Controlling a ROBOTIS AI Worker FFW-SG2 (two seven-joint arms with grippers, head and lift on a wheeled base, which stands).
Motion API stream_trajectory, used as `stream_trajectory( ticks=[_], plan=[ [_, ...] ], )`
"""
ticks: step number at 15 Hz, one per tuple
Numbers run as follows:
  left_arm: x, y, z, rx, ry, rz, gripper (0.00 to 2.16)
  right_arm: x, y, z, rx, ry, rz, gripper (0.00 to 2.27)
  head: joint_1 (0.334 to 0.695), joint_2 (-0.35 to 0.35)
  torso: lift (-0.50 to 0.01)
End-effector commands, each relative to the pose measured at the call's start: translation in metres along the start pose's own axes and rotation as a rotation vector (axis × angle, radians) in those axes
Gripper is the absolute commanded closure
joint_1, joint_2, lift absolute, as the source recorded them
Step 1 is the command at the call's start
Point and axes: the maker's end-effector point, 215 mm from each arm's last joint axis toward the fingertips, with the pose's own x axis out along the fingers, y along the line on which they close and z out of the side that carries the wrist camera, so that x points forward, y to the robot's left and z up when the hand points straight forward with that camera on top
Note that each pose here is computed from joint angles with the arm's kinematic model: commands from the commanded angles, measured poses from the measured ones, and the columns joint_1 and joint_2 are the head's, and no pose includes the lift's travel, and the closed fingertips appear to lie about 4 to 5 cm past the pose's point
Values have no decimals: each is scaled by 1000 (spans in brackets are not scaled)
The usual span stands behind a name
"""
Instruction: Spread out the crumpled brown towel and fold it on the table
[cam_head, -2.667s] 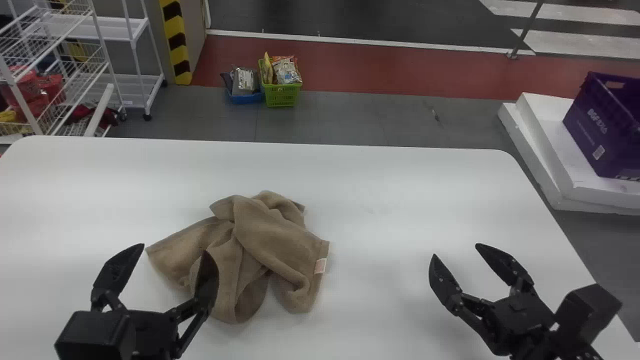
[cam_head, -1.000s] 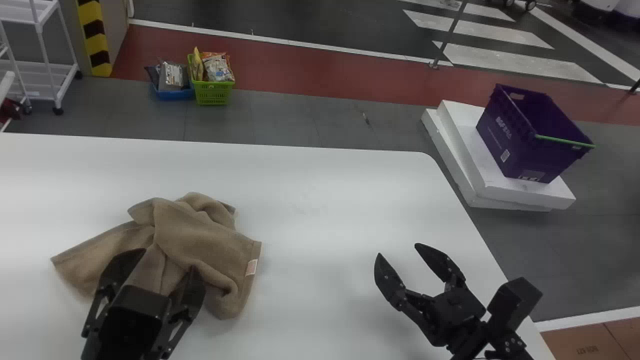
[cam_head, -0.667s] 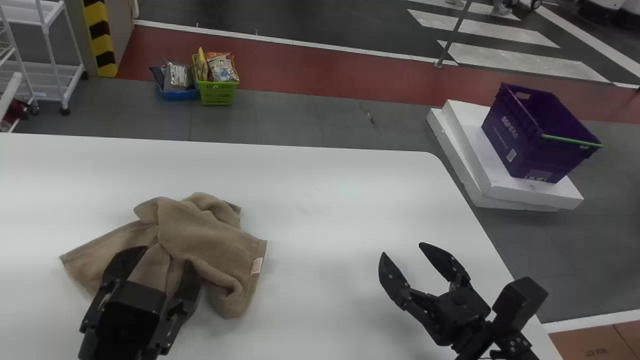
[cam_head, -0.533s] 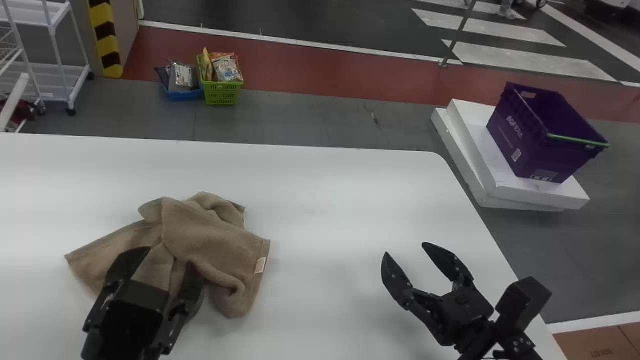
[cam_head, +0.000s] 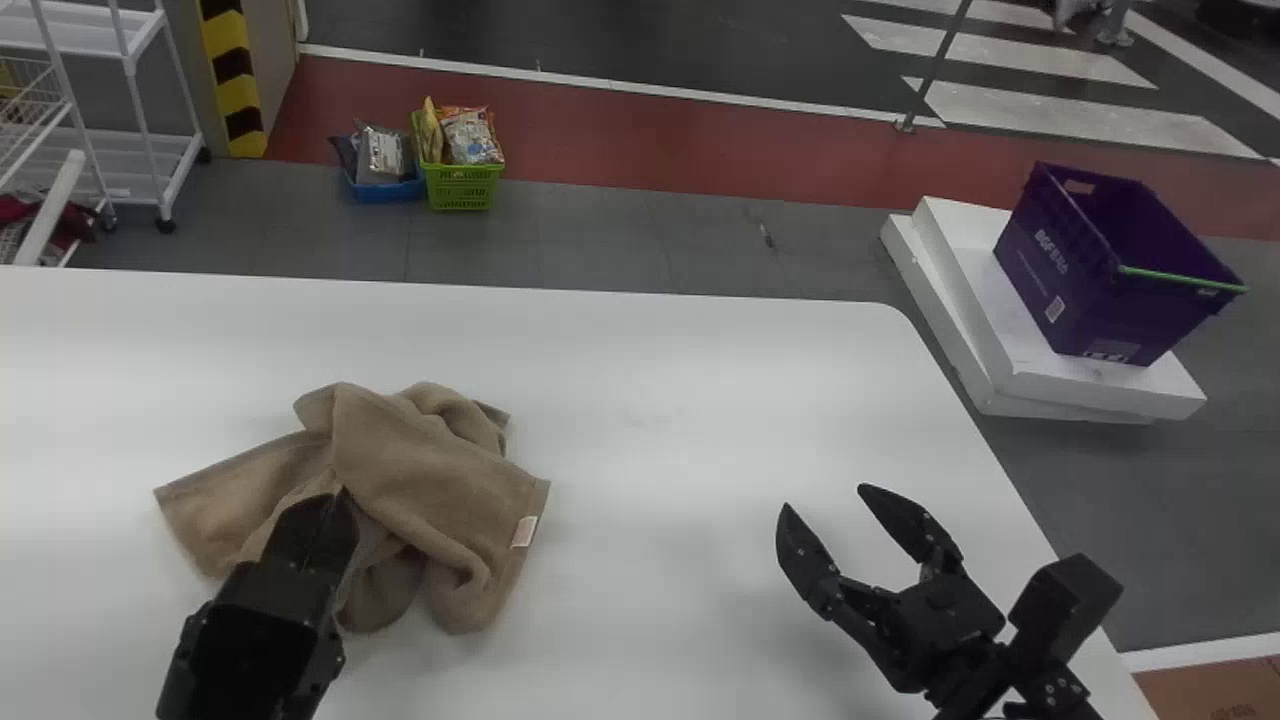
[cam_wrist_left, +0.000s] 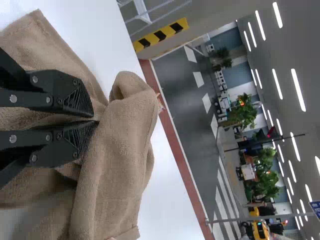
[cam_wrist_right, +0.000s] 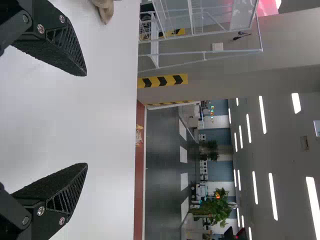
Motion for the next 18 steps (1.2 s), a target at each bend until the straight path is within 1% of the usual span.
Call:
stream_trajectory(
  ticks=[1,3,5,8,9,10,11,12,13,14,16,18],
  plan=[
    [-5,9,10,-8,-17,15,1447,2,3,-1,5,-1,4,194,695,-245,-127],
    [-9,24,16,-20,-28,40,1447,2,4,1,6,-6,7,194,695,-236,-127],
    [-15,39,26,-31,-54,67,1443,3,4,3,5,-9,7,194,695,-224,-127],
    [-29,82,54,-76,-106,148,1443,3,4,3,5,-9,7,194,695,-191,-127],
    [-37,99,69,-111,-137,174,1443,4,6,3,5,-10,10,194,695,-181,-127],
    [-45,114,84,-161,-170,189,1443,4,8,3,6,-11,13,194,695,-172,-127],
    [-50,126,96,-178,-193,208,1443,5,10,2,8,-9,17,194,695,-161,-127],
    [-57,136,113,-182,-246,236,1443,5,12,2,9,-9,20,194,695,-148,-127],
    [-61,143,122,-183,-270,253,1443,6,13,2,9,-9,22,194,695,-121,-127],
    [-61,145,124,-183,-271,247,1443,6,13,2,10,-10,23,194,695,-112,-127],
    [-39,139,88,-166,-151,215,1443,8,18,4,11,-11,31,194,695,-103,-127],
    [-31,131,60,-165,-101,200,1440,13,30,10,5,-14,55,194,695,-91,-127]
  ],
)
